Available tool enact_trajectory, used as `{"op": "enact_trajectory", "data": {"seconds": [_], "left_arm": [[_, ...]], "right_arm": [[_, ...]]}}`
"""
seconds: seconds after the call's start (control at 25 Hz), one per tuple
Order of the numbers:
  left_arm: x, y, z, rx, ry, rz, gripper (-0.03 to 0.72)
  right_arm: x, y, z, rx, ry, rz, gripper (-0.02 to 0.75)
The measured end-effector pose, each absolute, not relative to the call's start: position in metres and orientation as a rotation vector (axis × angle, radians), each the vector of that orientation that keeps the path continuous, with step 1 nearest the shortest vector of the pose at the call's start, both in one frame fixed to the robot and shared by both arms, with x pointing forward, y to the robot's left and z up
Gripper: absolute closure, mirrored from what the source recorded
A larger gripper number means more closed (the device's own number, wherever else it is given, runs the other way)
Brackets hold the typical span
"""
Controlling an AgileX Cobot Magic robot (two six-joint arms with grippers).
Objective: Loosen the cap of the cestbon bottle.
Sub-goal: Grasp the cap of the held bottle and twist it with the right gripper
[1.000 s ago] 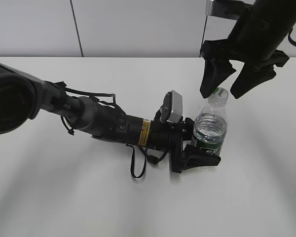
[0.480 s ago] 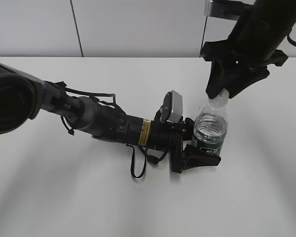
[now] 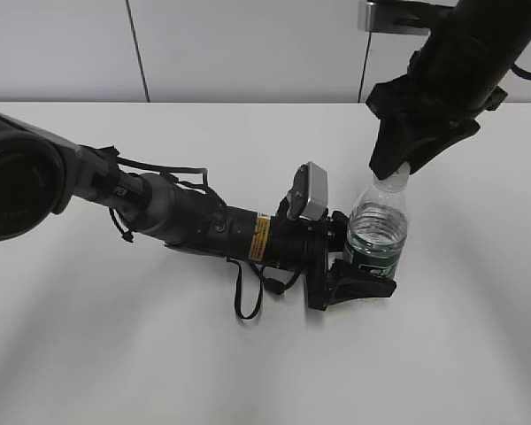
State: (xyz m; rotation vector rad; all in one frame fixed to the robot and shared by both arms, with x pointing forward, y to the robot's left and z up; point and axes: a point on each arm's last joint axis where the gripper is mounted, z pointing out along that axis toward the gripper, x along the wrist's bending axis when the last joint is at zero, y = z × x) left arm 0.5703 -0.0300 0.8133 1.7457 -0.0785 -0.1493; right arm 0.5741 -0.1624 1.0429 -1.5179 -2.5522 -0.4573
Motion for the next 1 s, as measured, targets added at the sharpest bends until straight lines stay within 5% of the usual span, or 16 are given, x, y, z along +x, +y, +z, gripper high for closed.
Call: {"op": "enact_trajectory", "data": {"seconds": [0.4, 0.6, 0.84, 1.0], "left_arm": [[0.57, -0.03, 0.813, 1.746, -0.082, -0.147, 0.153], [0.57, -0.03, 0.813, 1.746, -0.083, -0.147, 0.153], [0.57, -0.03, 0.813, 1.747, -0.083, -0.148, 0.153], [0.57, -0.03, 0.813, 1.747, -0.082, -0.149, 0.153]], "right_arm": [[0.574, -0.162, 1.044, -0.657, -2.992, -0.521, 0.445], [0.573, -0.162, 1.044, -0.628, -2.997, -0.534, 0.444], [0.571, -0.161, 1.05, -0.946, -2.872, -0.55, 0.187], [0.567, -0.161, 1.06, -1.289, -2.697, -0.577, 0.126]]}}
